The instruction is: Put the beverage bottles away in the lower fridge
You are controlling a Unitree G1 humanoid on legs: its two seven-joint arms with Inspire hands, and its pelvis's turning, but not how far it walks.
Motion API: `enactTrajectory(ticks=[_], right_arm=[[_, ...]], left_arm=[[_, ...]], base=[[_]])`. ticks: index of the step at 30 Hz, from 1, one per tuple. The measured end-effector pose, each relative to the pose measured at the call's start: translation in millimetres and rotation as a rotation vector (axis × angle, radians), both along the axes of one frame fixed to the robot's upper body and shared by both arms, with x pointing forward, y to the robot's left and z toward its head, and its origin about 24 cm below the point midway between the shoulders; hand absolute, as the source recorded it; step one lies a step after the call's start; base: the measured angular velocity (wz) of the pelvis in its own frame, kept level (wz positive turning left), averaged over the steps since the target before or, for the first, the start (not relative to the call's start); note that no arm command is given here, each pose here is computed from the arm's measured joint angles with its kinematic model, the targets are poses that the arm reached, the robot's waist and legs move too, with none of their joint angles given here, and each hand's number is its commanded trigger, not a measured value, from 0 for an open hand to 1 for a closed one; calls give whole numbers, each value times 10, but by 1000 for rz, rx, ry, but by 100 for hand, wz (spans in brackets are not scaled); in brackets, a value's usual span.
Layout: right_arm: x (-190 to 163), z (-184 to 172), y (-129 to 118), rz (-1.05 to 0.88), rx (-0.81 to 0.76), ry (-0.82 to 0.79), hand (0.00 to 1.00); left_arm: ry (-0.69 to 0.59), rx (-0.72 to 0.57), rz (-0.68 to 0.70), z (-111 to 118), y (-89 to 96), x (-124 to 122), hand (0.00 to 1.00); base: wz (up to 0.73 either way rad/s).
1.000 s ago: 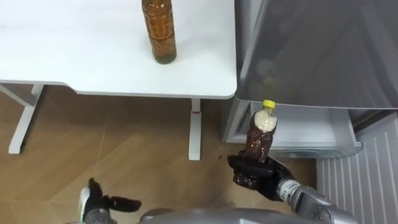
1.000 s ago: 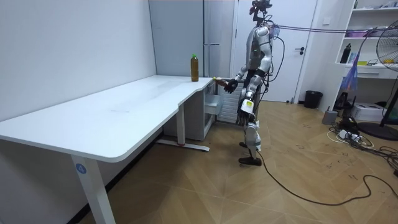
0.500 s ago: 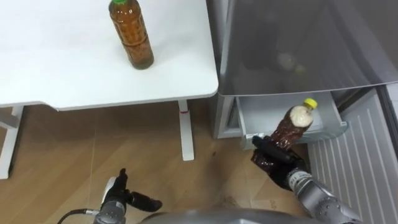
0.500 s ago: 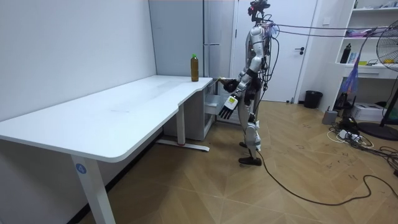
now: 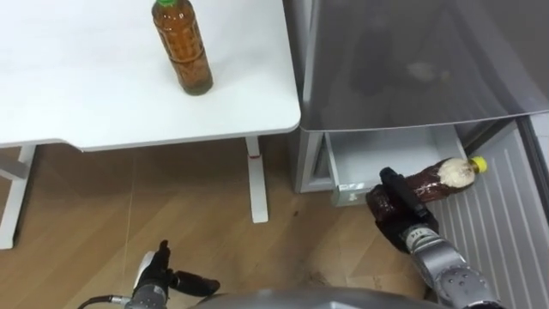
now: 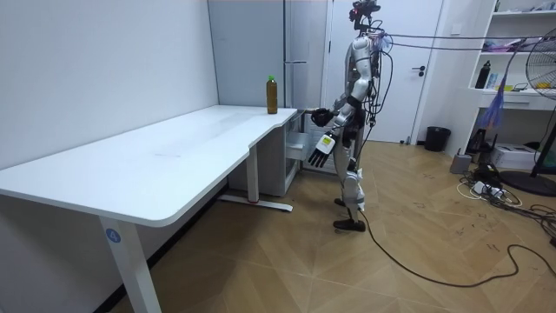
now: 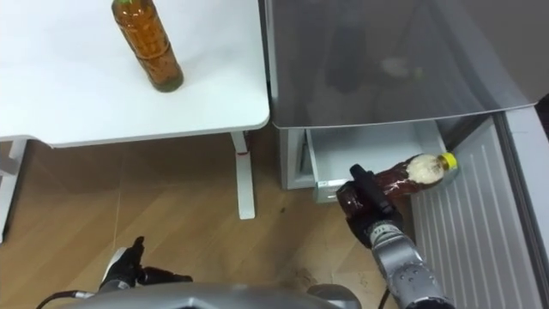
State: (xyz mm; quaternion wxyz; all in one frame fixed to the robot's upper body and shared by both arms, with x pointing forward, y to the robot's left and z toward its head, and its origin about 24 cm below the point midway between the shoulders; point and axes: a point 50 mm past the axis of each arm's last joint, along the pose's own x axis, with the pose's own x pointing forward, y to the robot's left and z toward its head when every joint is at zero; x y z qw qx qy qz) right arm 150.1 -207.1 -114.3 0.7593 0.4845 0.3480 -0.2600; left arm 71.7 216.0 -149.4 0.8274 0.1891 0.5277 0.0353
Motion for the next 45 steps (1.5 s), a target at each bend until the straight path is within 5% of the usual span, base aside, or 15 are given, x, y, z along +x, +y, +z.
enactTrajectory(ticks=[19, 26, 45], right_arm=[[380, 37, -254, -226, 57, -31, 100], [794, 199, -229, -196, 63, -121, 100], [1107, 468, -688, -237, 22, -149, 100]], left_arm=[[45, 33, 76, -17, 212, -72, 0], [33, 13, 21, -4, 203, 177, 0], [47, 1, -3, 2, 210, 439, 0]], base=[[5], [11], [-1]])
